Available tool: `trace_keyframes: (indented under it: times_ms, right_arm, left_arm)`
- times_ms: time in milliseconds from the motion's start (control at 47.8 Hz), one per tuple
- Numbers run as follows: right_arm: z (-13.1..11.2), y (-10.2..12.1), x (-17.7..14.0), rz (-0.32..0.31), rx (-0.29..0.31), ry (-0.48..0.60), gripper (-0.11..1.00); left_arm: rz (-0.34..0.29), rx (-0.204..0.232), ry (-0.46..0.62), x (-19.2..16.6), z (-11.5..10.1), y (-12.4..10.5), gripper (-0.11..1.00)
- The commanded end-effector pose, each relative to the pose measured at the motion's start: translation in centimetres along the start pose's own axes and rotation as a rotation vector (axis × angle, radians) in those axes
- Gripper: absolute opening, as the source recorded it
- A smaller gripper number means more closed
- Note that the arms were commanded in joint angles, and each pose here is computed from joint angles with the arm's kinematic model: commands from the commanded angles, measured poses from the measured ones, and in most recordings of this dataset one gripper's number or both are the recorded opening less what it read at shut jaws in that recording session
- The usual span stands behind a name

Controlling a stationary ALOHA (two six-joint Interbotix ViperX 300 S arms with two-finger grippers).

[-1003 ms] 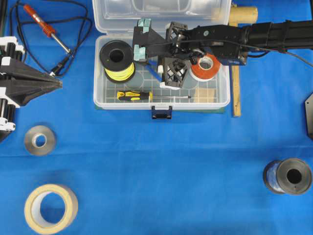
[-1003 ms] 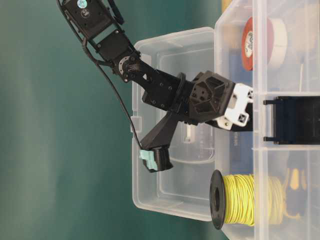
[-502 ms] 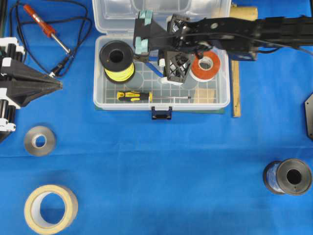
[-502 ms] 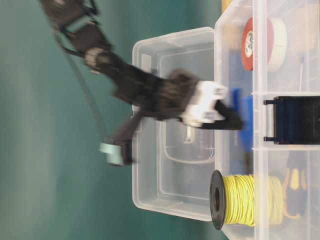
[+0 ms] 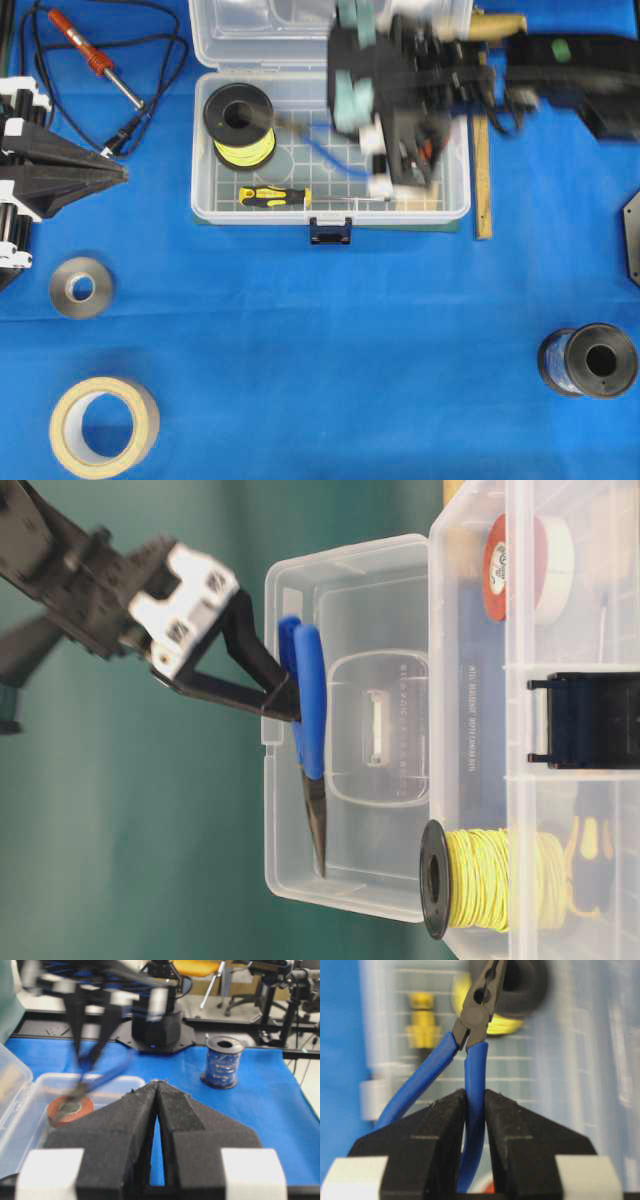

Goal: Pick the nipper from the toolbox among several items.
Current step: 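Lift the pliers out of the toolbox and carry them toward the front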

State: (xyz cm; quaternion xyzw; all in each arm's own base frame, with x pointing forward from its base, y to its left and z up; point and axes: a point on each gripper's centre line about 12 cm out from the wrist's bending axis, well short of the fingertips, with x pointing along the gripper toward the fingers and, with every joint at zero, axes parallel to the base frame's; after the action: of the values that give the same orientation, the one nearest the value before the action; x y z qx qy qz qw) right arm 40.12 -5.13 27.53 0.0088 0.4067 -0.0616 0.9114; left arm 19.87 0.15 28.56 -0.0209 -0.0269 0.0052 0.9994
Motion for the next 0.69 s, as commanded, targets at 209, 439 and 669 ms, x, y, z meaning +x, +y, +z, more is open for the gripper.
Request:
trace_keyframes:
  times_ms: [209, 439, 669]
  right_arm:
    - [-0.8, 9.0, 0.3, 0.162, -0.037, -0.071, 0.13]
    - [-4.1, 14.2, 5.0, 0.233, 0.012, -0.005, 0.13]
    - [-7.4, 16.0, 9.6, 0.23, 0.092, 0.095, 0.13]
  left_arm:
    - [-0.001, -0.008, -0.006, 0.2, 0.2, 0.0, 0.0]
    - [-0.001, -0.008, -0.006, 0.1, 0.2, 0.0, 0.0]
    - [-0.001, -0.008, -0.005, 0.1, 0.2, 0.0, 0.0]
